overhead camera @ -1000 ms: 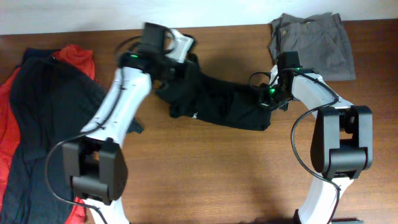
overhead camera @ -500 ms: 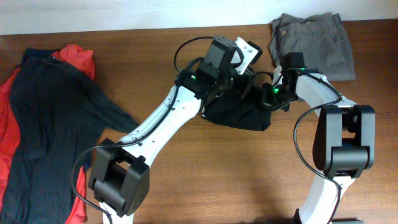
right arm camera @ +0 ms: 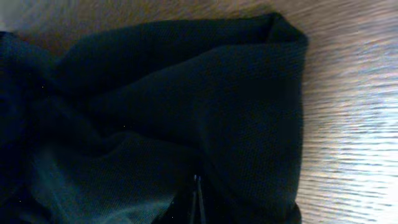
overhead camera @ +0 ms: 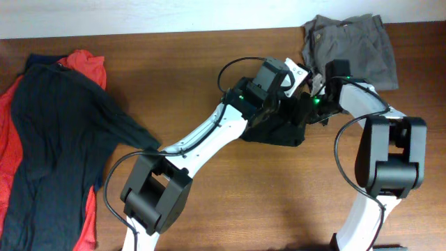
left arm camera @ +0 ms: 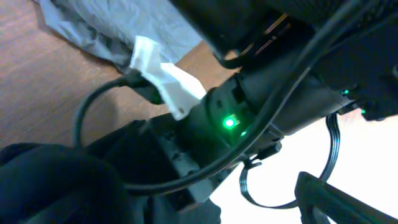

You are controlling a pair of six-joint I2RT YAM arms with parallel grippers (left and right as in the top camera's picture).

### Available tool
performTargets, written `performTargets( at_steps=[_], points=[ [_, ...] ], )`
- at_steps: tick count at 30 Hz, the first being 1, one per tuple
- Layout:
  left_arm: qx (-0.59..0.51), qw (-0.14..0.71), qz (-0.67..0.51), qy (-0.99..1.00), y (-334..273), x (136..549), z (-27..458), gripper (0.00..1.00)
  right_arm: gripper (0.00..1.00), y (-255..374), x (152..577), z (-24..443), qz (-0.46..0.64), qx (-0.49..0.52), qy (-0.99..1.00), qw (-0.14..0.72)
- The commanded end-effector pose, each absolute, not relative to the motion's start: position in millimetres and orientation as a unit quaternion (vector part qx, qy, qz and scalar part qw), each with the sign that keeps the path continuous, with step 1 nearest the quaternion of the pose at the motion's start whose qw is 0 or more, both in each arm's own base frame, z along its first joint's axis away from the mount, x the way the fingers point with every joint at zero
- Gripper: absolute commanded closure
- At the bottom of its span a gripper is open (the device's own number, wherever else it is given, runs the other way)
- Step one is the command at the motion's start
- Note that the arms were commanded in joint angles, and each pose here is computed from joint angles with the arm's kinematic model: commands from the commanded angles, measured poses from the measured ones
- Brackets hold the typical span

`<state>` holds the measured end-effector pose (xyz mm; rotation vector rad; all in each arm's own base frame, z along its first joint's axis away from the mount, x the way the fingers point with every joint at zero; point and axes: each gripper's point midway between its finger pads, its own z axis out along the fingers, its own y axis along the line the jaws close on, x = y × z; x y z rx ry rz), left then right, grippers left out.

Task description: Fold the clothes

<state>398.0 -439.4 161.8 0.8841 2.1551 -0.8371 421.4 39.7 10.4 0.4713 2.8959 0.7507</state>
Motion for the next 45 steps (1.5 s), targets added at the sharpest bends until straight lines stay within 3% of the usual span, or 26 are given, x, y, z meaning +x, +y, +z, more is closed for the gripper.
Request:
performTargets(
  at_steps=[1, 5, 15, 19, 21, 24, 31, 33, 37, 45],
  points=[
    [0.321, 0.331, -0.353, 0.814, -440.9, 407.7, 180.9, 0.01, 0.96, 9.3, 420.1, 2.7, 0.239, 0.180, 0.953, 0.058],
    [0.337, 0.335, -0.400, 0.784, -446.2, 407.6, 213.5, 0.01, 0.96, -16.2, 430.6, 35.9, 0.248, 0.190, 0.945, 0.092],
    [0.318, 0.360, -0.398, 0.782, -422.1, 430.5, 244.3, 0.01, 0.75, -28.8, 435.1, 82.9, 0.282, 0.152, 0.941, 0.108],
    [0.259, 0.389, -0.370, 0.803, -344.1, 469.3, 286.3, 0.01, 0.59, -15.2, 430.8, 121.9, 0.294, 0.084, 0.945, 0.111],
    [0.224, 0.401, -0.352, 0.816, -297.2, 485.6, 300.2, 0.01, 0.51, -4.7, 428.5, 122.6, 0.296, 0.073, 0.947, 0.102],
    [0.159, 0.398, -0.321, 0.844, -221.8, 505.5, 299.9, 0.01, 0.47, 15.5, 423.6, 107.3, 0.294, 0.059, 0.951, 0.080],
    [0.063, 0.341, -0.275, 0.897, -132.9, 512.1, 261.8, 0.01, 0.48, 33.0, 420.8, 54.6, 0.202, 0.108, 0.972, 0.052],
    [0.056, 0.340, -0.257, 0.903, -125.8, 512.8, 257.5, 0.01, 0.49, 23.4, 419.1, 42.6, 0.152, 0.135, 0.978, 0.050],
    [0.051, 0.338, -0.243, 0.908, -123.1, 513.1, 254.0, 0.01, 0.60, 9.1, 420.3, 36.2, 0.101, 0.163, 0.980, 0.055],
    [0.046, 0.339, -0.229, 0.911, -119.6, 514.6, 250.2, 0.01, 0.61, -14.6, 414.5, 46.2, 0.096, 0.189, 0.976, 0.045]
  ],
)
